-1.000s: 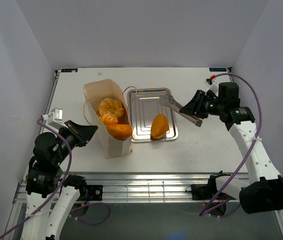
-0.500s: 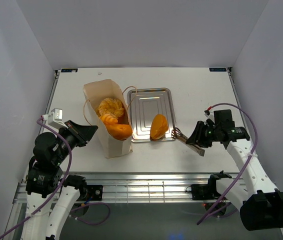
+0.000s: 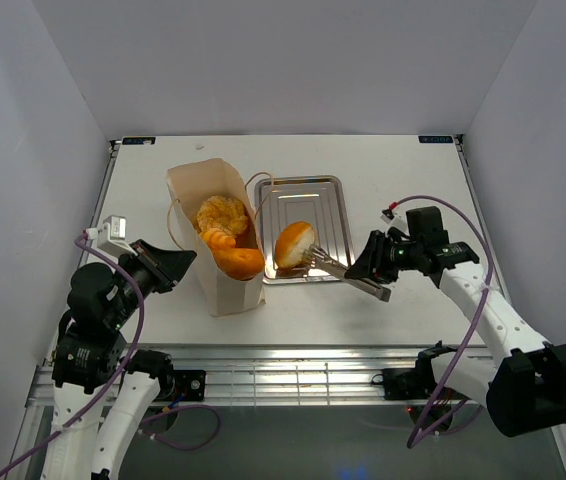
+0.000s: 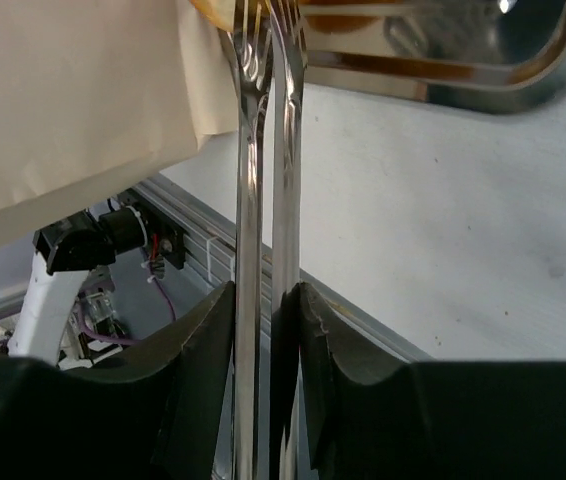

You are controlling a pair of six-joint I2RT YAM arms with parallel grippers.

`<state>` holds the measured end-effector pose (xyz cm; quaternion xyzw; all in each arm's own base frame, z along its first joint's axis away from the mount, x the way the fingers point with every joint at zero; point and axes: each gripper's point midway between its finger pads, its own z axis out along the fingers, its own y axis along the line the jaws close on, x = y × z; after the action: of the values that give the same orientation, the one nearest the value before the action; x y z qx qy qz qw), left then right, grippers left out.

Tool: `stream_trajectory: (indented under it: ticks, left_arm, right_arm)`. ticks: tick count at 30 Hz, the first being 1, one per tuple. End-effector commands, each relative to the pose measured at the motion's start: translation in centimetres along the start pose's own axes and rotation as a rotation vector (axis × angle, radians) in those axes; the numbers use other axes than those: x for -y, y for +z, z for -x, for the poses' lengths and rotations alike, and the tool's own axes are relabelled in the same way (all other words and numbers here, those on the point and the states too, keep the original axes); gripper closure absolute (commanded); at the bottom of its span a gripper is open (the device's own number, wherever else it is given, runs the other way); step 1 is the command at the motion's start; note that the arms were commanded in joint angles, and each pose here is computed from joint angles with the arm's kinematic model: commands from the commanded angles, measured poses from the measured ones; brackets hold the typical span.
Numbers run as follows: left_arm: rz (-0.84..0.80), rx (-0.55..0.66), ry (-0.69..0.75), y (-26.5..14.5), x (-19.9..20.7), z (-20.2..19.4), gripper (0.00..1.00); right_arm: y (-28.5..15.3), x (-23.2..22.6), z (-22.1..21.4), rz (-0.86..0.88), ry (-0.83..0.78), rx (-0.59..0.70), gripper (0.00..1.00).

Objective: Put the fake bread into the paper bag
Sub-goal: Adjust the fake bread on the plate.

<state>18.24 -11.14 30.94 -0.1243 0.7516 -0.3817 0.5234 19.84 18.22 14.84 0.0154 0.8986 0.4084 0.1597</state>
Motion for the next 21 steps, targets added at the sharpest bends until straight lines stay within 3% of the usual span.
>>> stream_trajectory:
  ticks: [1,10,21]
  left_arm:
    - [0.001,-0.009,0.000,-0.1,0.3,0.1,1.00]
    - [0.011,-0.008,0.002,-0.3,0.5,0.5,1.00]
    - [0.003,-0.021,-0.009,0.0,0.3,0.0,1.00]
  right_arm:
    - [-0.4,-4.2,5.3,0.085,-0.126,0.135,0.63]
    - [0.1,-4.6,8.1,0.054,-0.178,0.172,0.60]
    - [0.1,-3.8,5.5,0.111,-0.164,0.102,0.51]
